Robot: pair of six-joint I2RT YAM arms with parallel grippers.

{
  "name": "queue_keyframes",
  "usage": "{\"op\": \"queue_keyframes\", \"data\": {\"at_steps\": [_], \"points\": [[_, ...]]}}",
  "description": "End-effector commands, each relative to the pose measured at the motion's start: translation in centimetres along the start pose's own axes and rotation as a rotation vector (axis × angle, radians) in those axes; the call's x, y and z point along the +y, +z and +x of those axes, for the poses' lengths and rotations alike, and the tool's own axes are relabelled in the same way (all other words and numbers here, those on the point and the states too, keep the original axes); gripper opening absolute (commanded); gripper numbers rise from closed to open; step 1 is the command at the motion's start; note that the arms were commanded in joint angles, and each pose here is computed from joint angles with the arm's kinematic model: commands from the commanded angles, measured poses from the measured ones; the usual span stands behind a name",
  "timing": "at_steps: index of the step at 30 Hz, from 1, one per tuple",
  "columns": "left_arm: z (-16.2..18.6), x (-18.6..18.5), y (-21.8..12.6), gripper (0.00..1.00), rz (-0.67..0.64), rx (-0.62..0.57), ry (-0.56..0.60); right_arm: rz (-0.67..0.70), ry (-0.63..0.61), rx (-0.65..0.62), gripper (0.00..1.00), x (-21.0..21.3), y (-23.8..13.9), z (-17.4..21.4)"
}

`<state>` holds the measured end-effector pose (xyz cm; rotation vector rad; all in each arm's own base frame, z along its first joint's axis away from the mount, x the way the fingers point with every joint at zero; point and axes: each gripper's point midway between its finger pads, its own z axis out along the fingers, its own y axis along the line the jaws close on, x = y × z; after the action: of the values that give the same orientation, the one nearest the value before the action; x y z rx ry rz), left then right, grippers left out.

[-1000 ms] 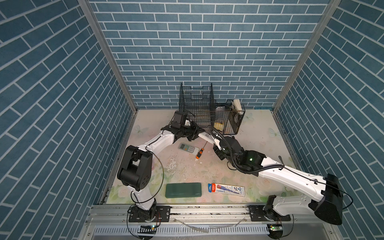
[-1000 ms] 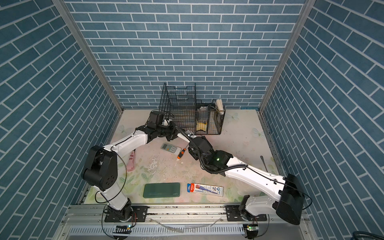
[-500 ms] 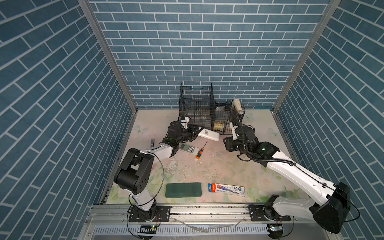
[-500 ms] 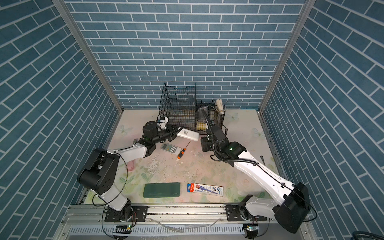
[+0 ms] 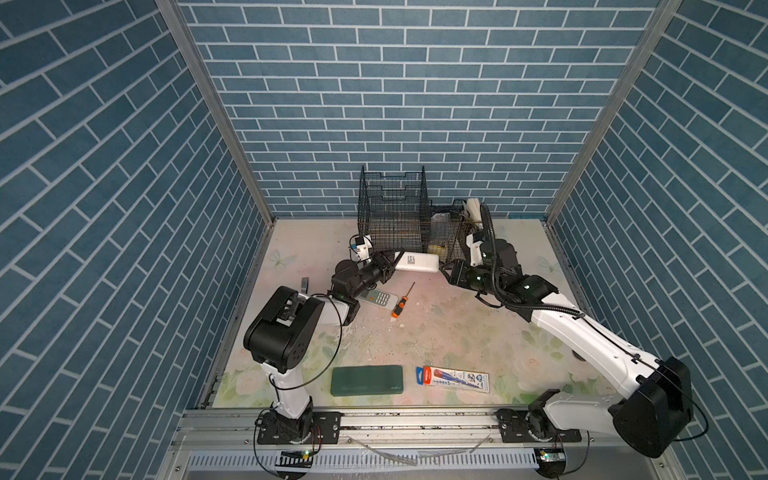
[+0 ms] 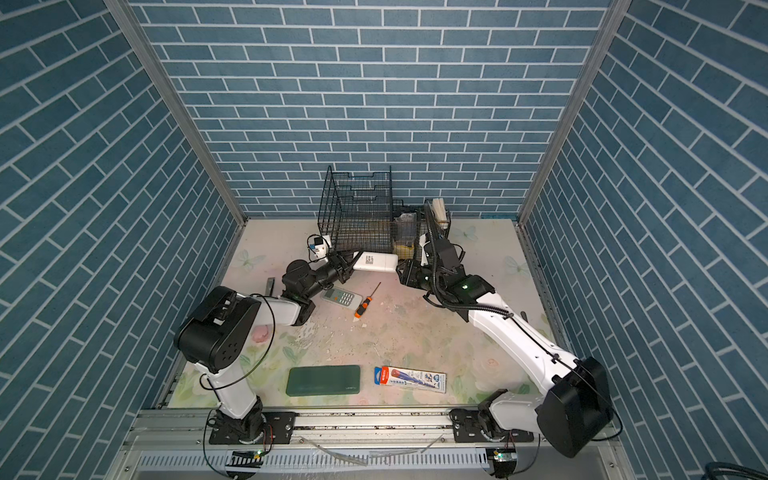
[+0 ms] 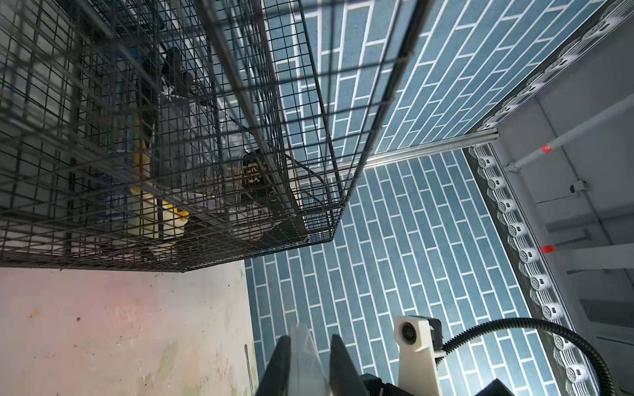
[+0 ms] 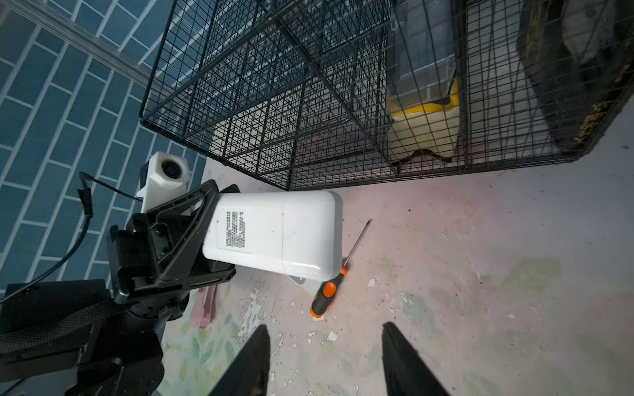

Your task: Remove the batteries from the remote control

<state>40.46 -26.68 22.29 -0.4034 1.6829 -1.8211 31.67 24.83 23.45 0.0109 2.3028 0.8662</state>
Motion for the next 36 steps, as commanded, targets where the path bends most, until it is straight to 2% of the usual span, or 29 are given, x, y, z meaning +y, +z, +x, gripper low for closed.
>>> {"op": "queue_keyframes", "data": {"at_steps": [1,14,36], "points": [[-0.1,-3.6,0.0,0.0,0.118,-0.011,0.049,-0.067,0.052,-0.006,0.53,1.5,0.3,-1.2],[0.6,-4.1,0.1,0.0,0.129,0.006,0.044,-0.129,0.072,-0.018,0.54,2.3,2.0,-2.3],[1.3,-4.5,0.3,0.0,0.138,0.02,0.035,-0.149,0.087,-0.005,0.51,2.1,3.2,-2.9]]}}
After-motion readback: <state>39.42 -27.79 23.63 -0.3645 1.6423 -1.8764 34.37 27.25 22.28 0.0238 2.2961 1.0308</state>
